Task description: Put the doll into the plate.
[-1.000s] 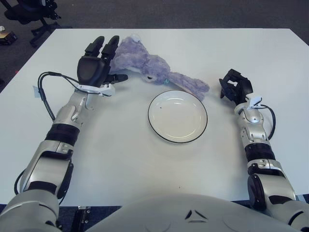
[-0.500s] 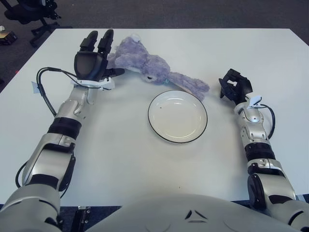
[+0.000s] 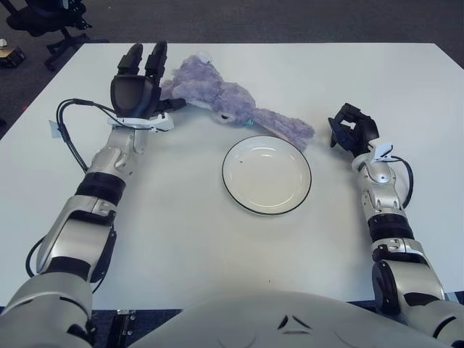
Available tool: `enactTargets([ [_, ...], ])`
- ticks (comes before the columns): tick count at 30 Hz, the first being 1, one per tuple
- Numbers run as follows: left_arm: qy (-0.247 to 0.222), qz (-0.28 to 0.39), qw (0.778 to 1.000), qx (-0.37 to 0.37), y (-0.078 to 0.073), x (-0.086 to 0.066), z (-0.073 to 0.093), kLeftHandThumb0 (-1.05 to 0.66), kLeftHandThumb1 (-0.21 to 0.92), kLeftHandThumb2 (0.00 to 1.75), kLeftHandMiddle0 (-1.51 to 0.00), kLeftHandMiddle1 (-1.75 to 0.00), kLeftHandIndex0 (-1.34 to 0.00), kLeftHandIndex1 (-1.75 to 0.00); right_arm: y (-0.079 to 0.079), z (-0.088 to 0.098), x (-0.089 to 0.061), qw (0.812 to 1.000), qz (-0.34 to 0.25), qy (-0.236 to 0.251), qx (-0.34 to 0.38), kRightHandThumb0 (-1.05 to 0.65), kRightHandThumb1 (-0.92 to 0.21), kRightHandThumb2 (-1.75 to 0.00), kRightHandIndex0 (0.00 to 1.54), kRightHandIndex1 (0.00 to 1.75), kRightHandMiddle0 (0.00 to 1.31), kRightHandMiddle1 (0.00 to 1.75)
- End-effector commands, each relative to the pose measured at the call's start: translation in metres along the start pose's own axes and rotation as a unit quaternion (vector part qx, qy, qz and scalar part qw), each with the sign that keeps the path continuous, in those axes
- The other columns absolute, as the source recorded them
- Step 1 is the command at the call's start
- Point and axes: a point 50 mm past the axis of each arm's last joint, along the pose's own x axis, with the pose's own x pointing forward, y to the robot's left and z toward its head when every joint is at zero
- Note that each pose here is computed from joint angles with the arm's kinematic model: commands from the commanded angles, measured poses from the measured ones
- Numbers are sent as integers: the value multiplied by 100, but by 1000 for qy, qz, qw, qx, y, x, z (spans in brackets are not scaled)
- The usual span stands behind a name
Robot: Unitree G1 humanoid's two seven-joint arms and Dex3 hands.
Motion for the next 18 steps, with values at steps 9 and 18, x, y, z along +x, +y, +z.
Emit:
enactTargets([
  [9, -1, -45, 999, 1, 0, 7, 0, -84, 92, 15, -40, 0, -24, 0, 1, -9, -5, 999, 11, 30, -13, -39, -92, -34, 97, 175, 69, 175],
  [18, 25, -203, 972, -118, -1, 16, -4, -80, 90, 7, -41, 0, -24, 0, 0, -9, -5, 999, 12, 31, -15, -39, -92, -34, 97, 175, 69, 175],
])
